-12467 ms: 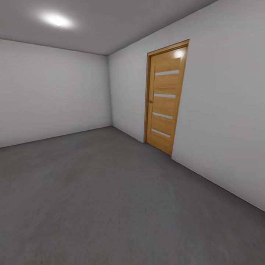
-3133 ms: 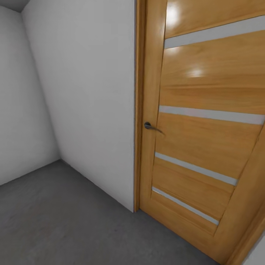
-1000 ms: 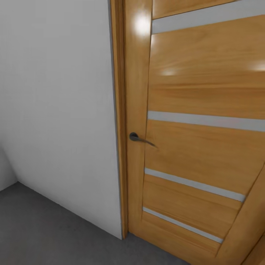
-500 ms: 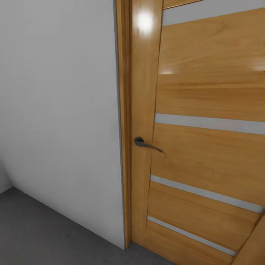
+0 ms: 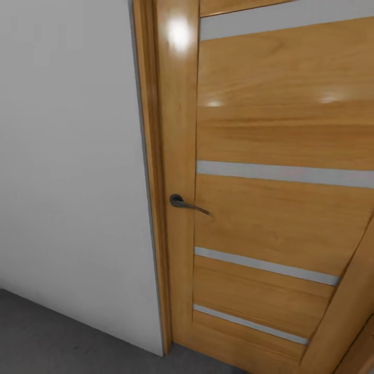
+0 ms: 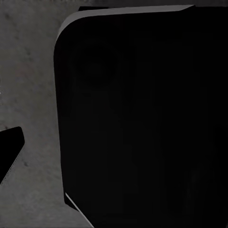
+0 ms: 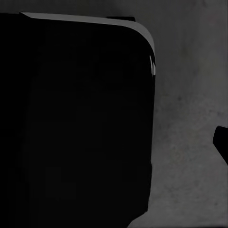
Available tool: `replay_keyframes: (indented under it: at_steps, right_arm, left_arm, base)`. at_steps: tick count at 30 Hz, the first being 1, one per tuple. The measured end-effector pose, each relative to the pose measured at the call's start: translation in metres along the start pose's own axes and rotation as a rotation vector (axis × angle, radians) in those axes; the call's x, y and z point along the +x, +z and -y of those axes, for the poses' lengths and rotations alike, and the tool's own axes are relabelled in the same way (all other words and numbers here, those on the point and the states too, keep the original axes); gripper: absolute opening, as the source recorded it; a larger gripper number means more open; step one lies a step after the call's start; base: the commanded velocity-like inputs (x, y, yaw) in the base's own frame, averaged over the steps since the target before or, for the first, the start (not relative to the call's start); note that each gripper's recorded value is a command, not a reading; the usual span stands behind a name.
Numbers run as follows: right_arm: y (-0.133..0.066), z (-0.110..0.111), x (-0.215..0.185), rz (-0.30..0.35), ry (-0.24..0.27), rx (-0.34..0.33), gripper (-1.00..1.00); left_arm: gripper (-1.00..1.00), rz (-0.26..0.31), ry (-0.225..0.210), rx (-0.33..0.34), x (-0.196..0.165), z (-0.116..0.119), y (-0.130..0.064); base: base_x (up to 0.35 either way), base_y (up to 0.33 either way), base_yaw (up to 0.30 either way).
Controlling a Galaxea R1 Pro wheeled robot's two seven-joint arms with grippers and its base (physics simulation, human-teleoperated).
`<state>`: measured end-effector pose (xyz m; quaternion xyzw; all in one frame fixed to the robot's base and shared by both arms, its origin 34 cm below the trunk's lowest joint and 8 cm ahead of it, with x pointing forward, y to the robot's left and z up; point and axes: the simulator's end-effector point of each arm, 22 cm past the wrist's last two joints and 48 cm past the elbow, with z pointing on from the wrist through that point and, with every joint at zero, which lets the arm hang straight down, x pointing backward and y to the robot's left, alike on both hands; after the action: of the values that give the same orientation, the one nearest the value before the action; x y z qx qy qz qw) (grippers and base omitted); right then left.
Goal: Move the two storage containers from the living room to the garage. In the garage, place one container on the floor and stack the other container on top of it (either order is fine).
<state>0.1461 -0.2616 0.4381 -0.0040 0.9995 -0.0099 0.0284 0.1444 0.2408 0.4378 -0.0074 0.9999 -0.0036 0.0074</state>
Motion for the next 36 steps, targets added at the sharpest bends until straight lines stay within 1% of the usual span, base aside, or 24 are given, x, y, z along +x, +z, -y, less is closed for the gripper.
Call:
replay_keyframes:
  at_steps: [23,29,36]
  right_arm:
    - [0.0001,0.0001,-0.0038,0.01,0.002,0.0,1.0]
    - [0.0001,0.0001,-0.0042,0.011,0.003,0.0,1.0]
    - [0.0001,0.0,-0.0042,0.011,0.003,0.0,1.0]
  left_arm:
    - [1.0,0.01,-0.001,0.001,-0.0039,0.0009,0.0]
    - [1.0,0.011,-0.001,0.001,-0.0041,0.0009,0.0]
    - [1.0,0.011,0.0,0.001,-0.004,0.0009,-0.0001]
  base:
    - [0.0,0.0,-0.238]
    - [0.014,0.033,-0.052]
    - [0.094,0.245,-0.007]
